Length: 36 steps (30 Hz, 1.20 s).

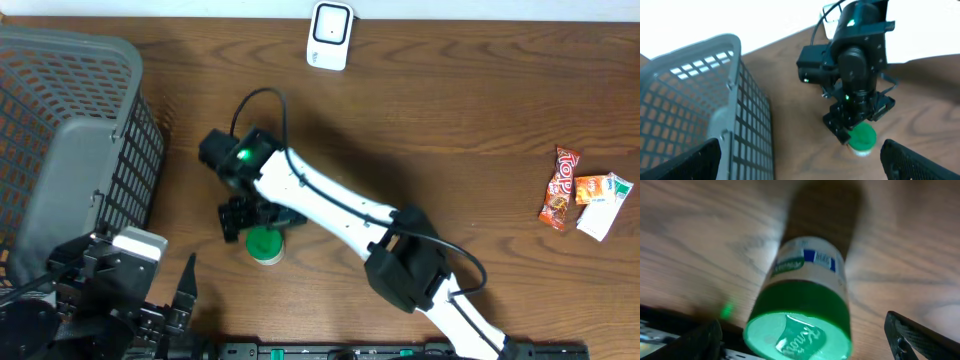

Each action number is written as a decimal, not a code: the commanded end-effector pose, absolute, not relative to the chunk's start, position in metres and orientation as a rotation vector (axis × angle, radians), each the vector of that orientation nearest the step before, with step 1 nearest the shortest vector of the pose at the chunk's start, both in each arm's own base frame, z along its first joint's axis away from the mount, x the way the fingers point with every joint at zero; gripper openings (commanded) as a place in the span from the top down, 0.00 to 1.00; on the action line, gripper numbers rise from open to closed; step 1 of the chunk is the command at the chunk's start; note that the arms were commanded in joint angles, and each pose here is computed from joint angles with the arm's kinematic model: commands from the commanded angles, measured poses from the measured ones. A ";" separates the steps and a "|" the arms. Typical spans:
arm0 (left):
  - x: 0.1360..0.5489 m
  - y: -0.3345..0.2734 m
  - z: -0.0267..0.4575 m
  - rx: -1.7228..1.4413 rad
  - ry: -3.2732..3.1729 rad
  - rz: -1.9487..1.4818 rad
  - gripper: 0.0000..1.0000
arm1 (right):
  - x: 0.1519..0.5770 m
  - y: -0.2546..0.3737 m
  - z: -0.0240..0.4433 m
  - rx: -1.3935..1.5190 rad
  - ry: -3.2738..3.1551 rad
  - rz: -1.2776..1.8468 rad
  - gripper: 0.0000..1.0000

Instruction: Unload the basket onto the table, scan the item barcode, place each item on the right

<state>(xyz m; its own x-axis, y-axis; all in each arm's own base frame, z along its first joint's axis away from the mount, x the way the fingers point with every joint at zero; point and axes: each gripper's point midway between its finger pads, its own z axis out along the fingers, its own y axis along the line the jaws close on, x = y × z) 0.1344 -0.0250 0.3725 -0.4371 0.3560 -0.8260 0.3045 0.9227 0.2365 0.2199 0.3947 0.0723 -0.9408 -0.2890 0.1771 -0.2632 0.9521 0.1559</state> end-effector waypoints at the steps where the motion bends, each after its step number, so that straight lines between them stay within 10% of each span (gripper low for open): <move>1: 0.132 -0.027 0.367 0.458 2.080 0.035 0.01 | 0.210 0.390 0.069 0.401 -2.917 -0.136 0.01; 19: 0.121 -0.026 0.351 0.468 2.155 0.021 0.01 | 0.220 0.364 0.024 0.733 -2.953 0.081 0.42; 27: 0.120 -0.026 0.351 0.469 2.159 0.020 0.01 | 0.284 0.335 0.032 1.548 -2.776 0.410 0.34; 31: 0.120 -0.026 0.351 0.469 2.159 0.020 0.01 | 0.326 0.323 0.046 1.677 -2.793 0.747 0.03; 36: 0.120 -0.026 0.351 0.468 2.159 0.019 0.01 | 0.337 0.326 0.060 1.621 -2.904 0.815 0.01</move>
